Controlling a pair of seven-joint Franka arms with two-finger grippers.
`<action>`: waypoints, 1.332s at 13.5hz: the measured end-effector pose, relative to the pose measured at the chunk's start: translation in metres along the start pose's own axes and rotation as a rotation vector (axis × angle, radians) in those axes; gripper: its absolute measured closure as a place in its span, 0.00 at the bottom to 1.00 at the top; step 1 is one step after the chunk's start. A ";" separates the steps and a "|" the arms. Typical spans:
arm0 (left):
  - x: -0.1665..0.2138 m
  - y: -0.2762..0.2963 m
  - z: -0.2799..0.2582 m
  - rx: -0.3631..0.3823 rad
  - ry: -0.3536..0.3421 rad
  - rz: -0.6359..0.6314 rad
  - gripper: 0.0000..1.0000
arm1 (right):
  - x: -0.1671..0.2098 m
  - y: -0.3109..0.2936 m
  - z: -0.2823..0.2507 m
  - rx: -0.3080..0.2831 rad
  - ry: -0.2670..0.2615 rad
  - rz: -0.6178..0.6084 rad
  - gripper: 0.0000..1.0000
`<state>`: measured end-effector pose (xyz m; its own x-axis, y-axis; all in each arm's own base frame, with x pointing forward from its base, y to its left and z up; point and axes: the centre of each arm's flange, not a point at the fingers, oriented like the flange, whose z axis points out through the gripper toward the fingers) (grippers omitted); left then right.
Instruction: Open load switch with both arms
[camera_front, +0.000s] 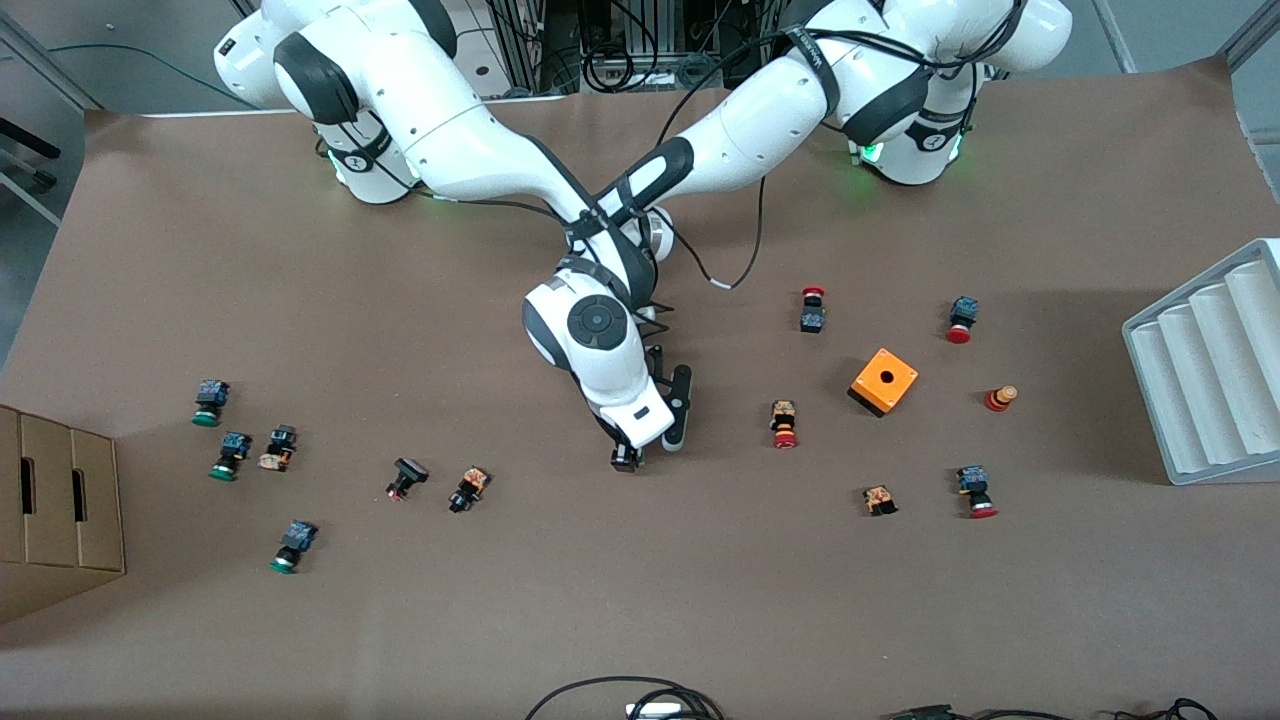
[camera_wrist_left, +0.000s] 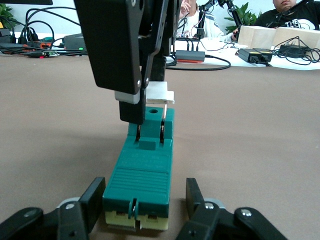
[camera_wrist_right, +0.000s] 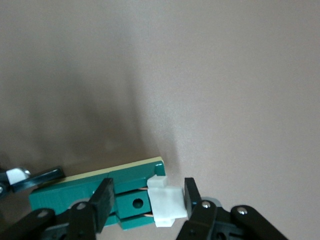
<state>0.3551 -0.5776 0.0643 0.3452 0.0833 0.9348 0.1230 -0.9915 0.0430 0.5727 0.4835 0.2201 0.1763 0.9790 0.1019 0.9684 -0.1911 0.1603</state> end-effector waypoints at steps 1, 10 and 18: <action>0.000 0.000 0.000 0.000 0.000 0.000 0.27 | 0.000 0.000 0.000 0.000 0.000 0.000 0.37; 0.000 0.000 0.000 0.000 0.000 0.000 0.27 | -0.013 0.001 -0.002 0.006 -0.020 0.011 0.37; 0.000 0.000 0.000 0.000 0.000 0.000 0.27 | -0.015 0.000 -0.005 0.008 -0.020 0.012 0.37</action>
<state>0.3551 -0.5776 0.0643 0.3452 0.0833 0.9348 0.1230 -0.9915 0.0430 0.5697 0.4686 0.2231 0.1912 0.9779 0.0840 0.9676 -0.2022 0.1512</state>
